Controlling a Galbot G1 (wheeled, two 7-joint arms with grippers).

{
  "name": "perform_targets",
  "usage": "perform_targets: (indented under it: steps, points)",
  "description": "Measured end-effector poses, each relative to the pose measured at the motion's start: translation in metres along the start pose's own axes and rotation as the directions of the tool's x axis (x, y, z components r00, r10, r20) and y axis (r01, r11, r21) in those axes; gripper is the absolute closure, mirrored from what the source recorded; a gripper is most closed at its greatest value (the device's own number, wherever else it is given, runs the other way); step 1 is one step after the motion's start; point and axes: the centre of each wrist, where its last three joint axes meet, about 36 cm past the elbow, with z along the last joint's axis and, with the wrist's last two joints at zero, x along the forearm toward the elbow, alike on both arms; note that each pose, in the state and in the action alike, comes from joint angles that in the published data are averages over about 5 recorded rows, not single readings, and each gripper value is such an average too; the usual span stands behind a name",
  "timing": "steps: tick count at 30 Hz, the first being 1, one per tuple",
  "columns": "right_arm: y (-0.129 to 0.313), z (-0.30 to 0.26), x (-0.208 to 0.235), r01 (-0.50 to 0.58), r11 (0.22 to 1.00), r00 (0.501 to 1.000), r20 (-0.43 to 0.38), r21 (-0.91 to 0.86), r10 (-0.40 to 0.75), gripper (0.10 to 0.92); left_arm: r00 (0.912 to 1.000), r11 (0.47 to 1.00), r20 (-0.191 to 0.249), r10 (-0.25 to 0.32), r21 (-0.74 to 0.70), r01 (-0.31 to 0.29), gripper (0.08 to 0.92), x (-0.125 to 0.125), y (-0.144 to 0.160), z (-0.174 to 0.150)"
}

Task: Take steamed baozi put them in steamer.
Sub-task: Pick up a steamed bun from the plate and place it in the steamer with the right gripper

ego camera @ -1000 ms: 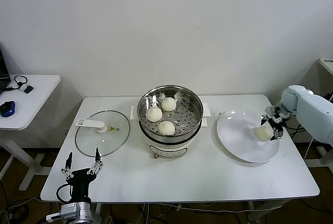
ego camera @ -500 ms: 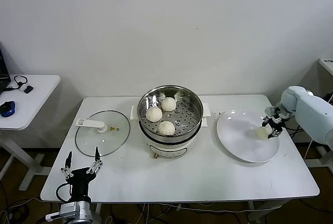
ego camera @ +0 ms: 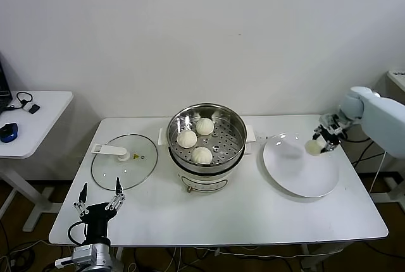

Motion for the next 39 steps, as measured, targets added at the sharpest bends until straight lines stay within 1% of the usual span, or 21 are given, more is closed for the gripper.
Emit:
perform_targets:
  steps: [7,16,22,28,39]
  points:
    - [-0.033,-0.048,0.062,-0.056,0.998,0.997,0.055,0.04,0.054,0.454,0.9999,1.0,-0.004,0.01,0.009,-0.009,0.177,0.0,-0.003,-0.001]
    - [-0.063,-0.133,0.137,-0.121,0.992,0.983,0.143,0.034,0.115,0.447,0.9998,1.0,-0.001,0.021,0.004,-0.021,0.177,-0.003,-0.004,-0.004]
    - [-0.079,-0.192,0.169,-0.145,0.989,0.972,0.19,0.009,0.14,0.442,0.9994,0.999,0.001,0.035,0.0,-0.035,0.177,-0.003,-0.006,-0.005]
    - [-0.085,-0.235,0.17,-0.131,0.991,0.97,0.204,-0.013,0.131,0.411,0.9992,0.999,0.002,0.04,-0.002,-0.04,0.177,-0.004,-0.006,-0.007]
    - [-0.08,-0.266,0.124,-0.068,0.996,0.977,0.2,-0.056,0.078,0.403,0.9995,1.0,-0.004,0.031,-0.005,-0.031,0.177,-0.006,-0.002,-0.004]
